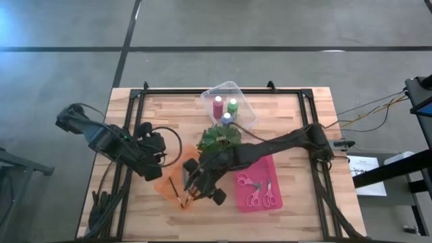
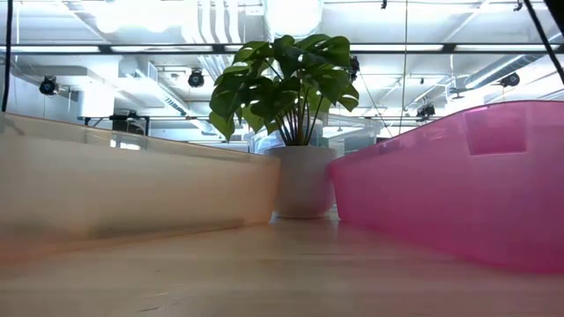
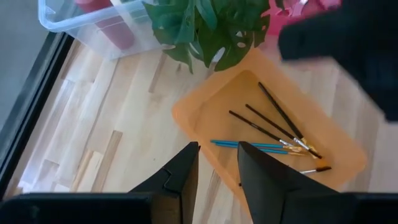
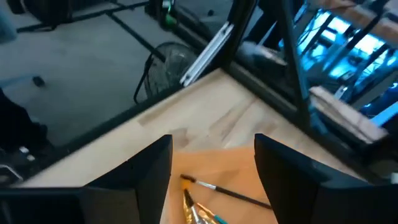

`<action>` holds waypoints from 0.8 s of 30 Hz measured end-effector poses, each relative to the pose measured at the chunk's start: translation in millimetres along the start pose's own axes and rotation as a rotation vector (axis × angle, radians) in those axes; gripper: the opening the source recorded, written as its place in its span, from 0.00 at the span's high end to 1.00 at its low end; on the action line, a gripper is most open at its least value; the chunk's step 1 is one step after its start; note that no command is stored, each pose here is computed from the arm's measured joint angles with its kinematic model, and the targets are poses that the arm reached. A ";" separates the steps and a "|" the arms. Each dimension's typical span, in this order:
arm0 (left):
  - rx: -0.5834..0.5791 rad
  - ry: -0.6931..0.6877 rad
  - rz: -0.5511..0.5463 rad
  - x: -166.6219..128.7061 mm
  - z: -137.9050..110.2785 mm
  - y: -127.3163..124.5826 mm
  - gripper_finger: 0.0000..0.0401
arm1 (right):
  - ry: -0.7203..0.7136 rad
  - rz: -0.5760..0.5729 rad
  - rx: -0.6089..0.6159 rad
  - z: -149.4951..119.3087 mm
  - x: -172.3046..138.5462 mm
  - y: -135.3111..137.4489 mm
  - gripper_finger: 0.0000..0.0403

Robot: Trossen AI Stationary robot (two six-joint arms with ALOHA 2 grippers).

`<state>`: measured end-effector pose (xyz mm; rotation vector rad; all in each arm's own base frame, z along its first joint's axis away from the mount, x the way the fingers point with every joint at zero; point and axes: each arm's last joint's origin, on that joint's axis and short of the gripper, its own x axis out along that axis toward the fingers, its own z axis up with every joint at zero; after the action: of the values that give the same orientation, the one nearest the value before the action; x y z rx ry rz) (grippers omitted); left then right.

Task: Pick & Place Paint Supplies
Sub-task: Return to Home Position

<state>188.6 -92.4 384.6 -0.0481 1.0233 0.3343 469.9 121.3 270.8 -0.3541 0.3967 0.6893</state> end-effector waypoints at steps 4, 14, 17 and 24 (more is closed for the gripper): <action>-0.020 -0.036 -0.033 -12.8 -4.9 11.5 0.77 | -0.032 -0.024 0.009 24.1 -34.6 -0.9 0.45; -0.061 -0.194 -0.159 -13.8 -46.9 47.2 0.98 | 0.156 -0.093 0.224 8.3 -128.5 -6.1 0.64; -0.022 -0.360 -0.245 12.8 -59.4 41.3 0.98 | 0.150 -0.087 0.314 -0.7 -157.1 5.8 0.80; -0.058 -0.788 -0.340 79.0 -69.3 34.4 0.98 | -0.029 -0.165 0.455 -12.3 -210.2 44.8 0.97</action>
<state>158.5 -53.4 285.6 -0.1291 0.2141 0.0515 289.2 34.7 349.3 0.0544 0.4773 0.4253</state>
